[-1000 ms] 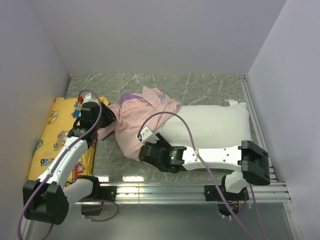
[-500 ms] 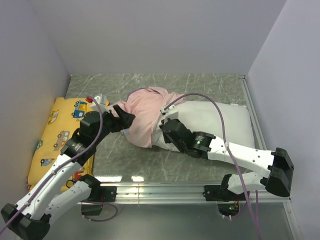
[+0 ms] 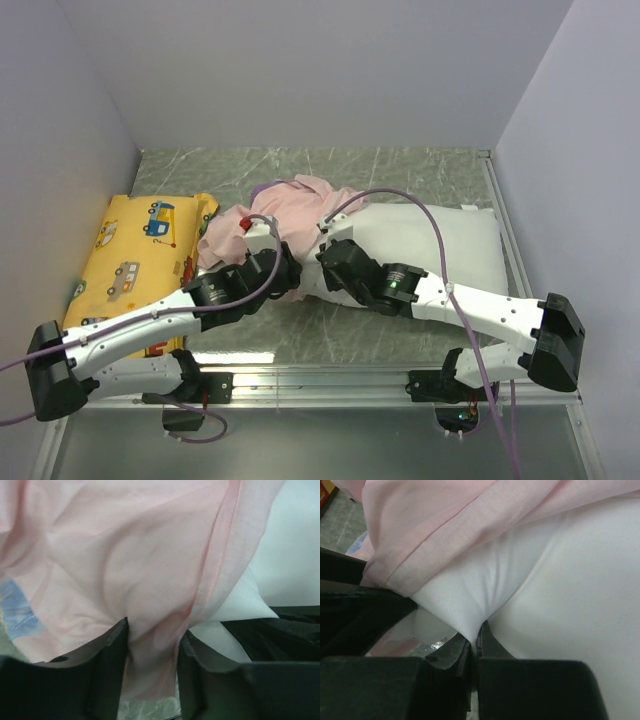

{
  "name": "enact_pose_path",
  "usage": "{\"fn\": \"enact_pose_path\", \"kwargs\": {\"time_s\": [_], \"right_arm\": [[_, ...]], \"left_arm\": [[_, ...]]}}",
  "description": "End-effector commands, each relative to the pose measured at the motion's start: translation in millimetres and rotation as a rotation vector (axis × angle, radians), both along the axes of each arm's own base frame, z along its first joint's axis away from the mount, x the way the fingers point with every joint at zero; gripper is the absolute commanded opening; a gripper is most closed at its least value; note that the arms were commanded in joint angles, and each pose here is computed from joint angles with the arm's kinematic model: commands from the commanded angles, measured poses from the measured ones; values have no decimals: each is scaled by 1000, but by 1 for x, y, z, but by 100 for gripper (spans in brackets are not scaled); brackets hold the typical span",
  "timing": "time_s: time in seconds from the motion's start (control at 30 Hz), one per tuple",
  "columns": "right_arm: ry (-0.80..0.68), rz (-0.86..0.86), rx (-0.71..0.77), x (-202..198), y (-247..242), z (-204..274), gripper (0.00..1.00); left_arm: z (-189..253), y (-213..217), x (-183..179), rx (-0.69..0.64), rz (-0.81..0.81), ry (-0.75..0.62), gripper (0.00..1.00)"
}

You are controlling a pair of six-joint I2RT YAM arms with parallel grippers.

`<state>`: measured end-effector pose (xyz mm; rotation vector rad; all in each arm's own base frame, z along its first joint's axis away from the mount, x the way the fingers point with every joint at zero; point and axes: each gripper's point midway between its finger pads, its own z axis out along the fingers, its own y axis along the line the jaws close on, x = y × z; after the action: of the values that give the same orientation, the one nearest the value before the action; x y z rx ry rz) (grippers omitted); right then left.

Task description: Remove the pillowcase from the pillow

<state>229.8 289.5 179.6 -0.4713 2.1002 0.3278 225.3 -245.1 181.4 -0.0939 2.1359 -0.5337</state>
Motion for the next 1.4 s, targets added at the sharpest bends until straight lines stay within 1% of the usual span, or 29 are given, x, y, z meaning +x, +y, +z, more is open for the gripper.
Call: {"fn": "enact_pose_path", "kwargs": {"time_s": [0.0,0.03,0.17,0.23,0.3,0.4,0.47,0.5,0.57,0.6,0.63,0.7,0.73,0.77,0.8,0.9,0.93,0.97,1.0,1.03,1.07,1.1,1.13,1.17,1.2,1.23,1.3,1.33,1.37], "right_arm": [[-49,-62,96,8,-5,29,0],[-49,-69,94,7,-10,29,0],[-61,-92,139,5,-29,41,0],[-60,-102,142,4,-37,41,0],[-72,-124,155,3,-47,47,0],[-80,-142,175,1,-62,55,0],[-95,-157,204,-1,-72,65,0],[-105,-173,217,0,-76,71,0],[-108,-185,203,0,-82,74,0],[-114,-180,199,0,-82,78,0],[-106,-175,182,0,-80,75,0],[-104,-173,176,2,-79,73,0],[-98,-160,181,3,-75,72,0],[-96,-152,184,3,-72,71,0],[-94,-147,186,4,-69,71,0],[-76,-138,173,8,-60,65,0],[-67,-140,162,9,-57,61,0],[-58,-141,172,10,-54,62,0],[-56,-140,175,10,-53,61,0],[-52,-143,177,11,-51,59,0],[-51,-156,185,13,-51,60,0],[-47,-159,185,12,-50,59,0],[-43,-162,186,13,-49,57,0],[-40,-166,192,13,-48,57,0],[-36,-165,189,13,-48,56,0],[-31,-163,188,13,-46,54,0],[-23,-164,189,14,-45,53,0],[-20,-160,189,13,-44,52,0],[-19,-161,190,13,-44,52,0]], "left_arm": [[17,48,12,26,259,-68,43],[20,56,11,26,282,-80,38],[40,84,9,-53,354,-152,29],[42,95,12,-52,390,-158,22],[41,110,19,-42,438,-158,20],[40,117,30,-66,437,-153,15],[30,114,37,-89,405,-122,6],[31,123,47,-110,434,-125,0],[35,107,47,-170,350,-111,1],[54,92,50,-225,274,-173,3],[60,80,47,-261,211,-191,20],[65,58,33,-306,75,-206,36],[68,52,29,-311,51,-200,51],[67,44,23,-305,4,-194,55],[70,32,14,-312,-52,-192,64],[80,7,-8,-312,-137,-184,71],[94,2,-11,-314,-134,-197,71],[82,-3,-12,-262,-127,-157,71],[81,-7,-16,-229,-113,-161,71],[94,-11,-16,-227,-94,-171,69],[79,-24,-28,-167,-116,-132,69],[78,-26,-29,-141,-94,-135,68],[91,-24,-24,-130,-28,-169,67],[75,-25,-26,-60,1,-146,66],[74,-32,-34,-35,0,-148,67],[86,-29,-29,-20,60,-174,66],[66,-34,-31,93,82,-149,64],[77,-35,-27,101,116,-171,61],[66,-43,-27,143,128,-165,60]]}}
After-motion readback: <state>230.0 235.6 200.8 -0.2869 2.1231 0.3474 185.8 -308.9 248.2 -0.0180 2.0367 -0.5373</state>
